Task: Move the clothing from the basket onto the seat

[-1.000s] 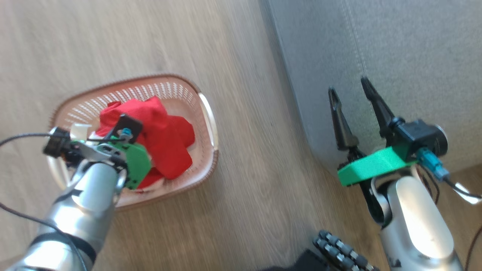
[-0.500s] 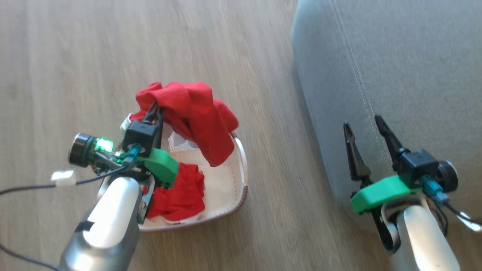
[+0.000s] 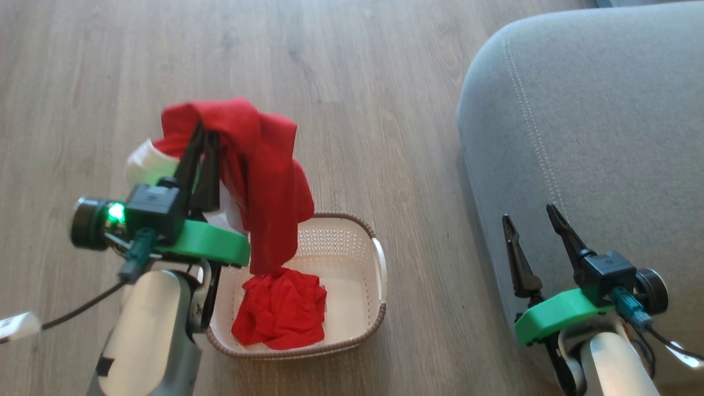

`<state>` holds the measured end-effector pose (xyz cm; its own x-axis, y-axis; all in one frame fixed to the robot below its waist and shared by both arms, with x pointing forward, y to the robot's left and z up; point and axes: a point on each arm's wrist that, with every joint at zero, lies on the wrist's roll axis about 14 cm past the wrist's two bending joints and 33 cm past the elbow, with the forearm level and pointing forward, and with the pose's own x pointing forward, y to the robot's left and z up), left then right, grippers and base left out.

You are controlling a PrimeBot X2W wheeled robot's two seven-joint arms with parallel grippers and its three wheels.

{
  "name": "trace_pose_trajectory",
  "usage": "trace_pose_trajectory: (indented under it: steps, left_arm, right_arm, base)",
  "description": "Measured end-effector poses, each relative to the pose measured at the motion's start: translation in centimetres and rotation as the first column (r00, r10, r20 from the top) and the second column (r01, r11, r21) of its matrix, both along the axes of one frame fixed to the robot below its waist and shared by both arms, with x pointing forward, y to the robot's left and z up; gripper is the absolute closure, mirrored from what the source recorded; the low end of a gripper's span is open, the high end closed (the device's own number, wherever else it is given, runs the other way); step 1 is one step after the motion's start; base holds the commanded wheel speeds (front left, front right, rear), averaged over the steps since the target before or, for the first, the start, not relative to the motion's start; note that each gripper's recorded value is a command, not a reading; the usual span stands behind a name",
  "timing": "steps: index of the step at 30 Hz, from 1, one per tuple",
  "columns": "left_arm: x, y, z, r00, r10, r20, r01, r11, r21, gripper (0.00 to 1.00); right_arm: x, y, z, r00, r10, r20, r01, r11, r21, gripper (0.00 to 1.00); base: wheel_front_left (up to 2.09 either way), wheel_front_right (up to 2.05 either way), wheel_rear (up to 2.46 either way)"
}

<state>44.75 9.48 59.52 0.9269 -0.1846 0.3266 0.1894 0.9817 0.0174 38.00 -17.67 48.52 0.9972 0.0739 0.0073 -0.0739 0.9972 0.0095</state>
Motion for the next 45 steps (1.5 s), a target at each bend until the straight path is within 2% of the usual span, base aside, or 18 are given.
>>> trace_pose_trajectory:
  steps: [6,11,16,26,45]
  left_arm:
    - [-1.9,0.7,6.0,0.985,0.007,0.170,0.005,0.998,-0.069,1.00]
    - [-3.4,0.6,9.0,0.965,-0.010,0.264,0.033,0.996,-0.084,1.00]
    - [-4.9,-1.7,10.4,0.946,-0.097,0.310,0.123,0.990,-0.068,1.00]
    - [-7.5,-7.3,8.0,0.928,-0.284,0.243,0.308,0.949,-0.068,1.00]
    - [-7.8,-8.1,8.0,0.925,-0.296,0.240,0.323,0.943,-0.083,1.00]
  right_arm:
    - [0.0,0.4,1.1,0.999,0.020,0.032,-0.020,1.000,-0.008,0.00]
    - [-0.5,0.5,1.2,0.999,0.028,0.035,-0.027,1.000,-0.013,0.00]
    - [-1.6,0.6,0.6,0.999,0.028,0.017,-0.028,1.000,-0.011,0.00]
    - [-1.8,0.3,0.6,1.000,0.020,0.019,-0.019,1.000,-0.010,0.00]
    - [-2.1,-0.4,1.2,0.999,0.004,0.035,-0.004,1.000,-0.018,0.00]
  base:
    - [0.00,0.00,0.00]
    - [0.00,0.00,0.00]
    - [0.00,0.00,0.00]
    - [0.00,0.00,0.00]
    - [0.00,0.00,0.00]
